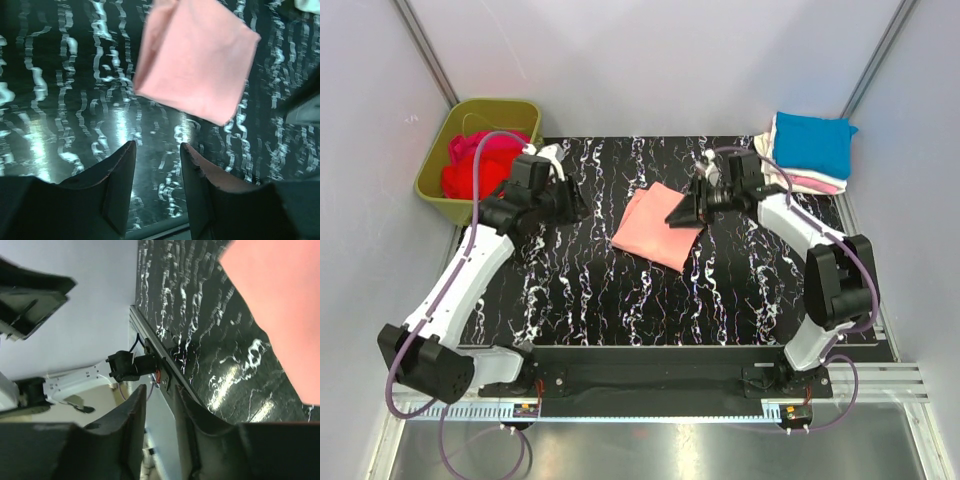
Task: Fold and stack the t-shirts
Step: Fold the tshirt
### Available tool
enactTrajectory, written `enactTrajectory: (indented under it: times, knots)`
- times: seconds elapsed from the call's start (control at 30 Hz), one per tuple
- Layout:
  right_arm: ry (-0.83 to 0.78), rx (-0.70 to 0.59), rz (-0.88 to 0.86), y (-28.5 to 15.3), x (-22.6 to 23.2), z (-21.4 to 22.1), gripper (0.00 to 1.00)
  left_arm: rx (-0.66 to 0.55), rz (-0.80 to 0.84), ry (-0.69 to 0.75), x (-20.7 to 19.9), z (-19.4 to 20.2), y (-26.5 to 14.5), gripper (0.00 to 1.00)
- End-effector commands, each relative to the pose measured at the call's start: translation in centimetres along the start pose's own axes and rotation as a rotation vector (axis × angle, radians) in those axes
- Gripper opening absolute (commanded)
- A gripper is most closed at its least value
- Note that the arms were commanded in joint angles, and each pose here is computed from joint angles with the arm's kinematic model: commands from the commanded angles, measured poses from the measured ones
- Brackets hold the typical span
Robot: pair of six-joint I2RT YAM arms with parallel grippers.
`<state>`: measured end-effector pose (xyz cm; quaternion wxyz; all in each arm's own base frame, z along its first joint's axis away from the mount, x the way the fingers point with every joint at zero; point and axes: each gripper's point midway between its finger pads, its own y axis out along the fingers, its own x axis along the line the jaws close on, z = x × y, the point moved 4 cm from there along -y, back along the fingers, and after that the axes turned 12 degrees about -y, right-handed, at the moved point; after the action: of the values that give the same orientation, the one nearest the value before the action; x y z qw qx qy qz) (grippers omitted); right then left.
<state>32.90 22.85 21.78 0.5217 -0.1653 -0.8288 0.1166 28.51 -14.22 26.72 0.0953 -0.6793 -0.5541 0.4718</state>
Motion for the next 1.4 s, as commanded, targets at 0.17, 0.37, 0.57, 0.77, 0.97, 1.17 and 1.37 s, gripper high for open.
enactTrajectory:
  times: [0.17, 0.37, 0.57, 0.77, 0.97, 1.17, 1.37]
  knots:
    - [0.104, -0.025, -0.018, 4.2, -4.3, 2.4, 0.19, -0.128, -0.122, 0.098, 4.7, 1.0, -4.0, 0.46]
    - [0.149, -0.02, -0.02, 6.3, -6.3, 2.9, 0.1, -0.187, -0.199, 0.109, 7.5, 2.6, -5.9, 0.49]
    - [0.212, -0.006, 0.028, 7.6, -9.2, 3.9, 0.07, -0.213, -0.217, 0.11, 9.0, 3.8, -6.2, 0.51]
    - [0.36, 0.013, 0.069, 9.1, -13.4, 7.5, 0.01, -0.213, -0.234, 0.104, 9.9, 4.4, -5.7, 0.51]
    - [0.389, 0.017, 0.114, 8.8, -13.7, 8.3, 0.0, -0.247, -0.236, 0.1, 10.1, 4.2, -6.0, 0.52]
    - [0.258, 0.071, 0.045, 7.5, -9.9, 6.9, 0.42, -0.265, -0.238, 0.095, 10.2, 4.2, -6.3, 0.52]
    - [0.04, 0.105, 0.128, 2.7, -3.9, 4.8, 0.68, -0.279, -0.252, 0.075, 10.3, 4.2, -7.2, 0.53]
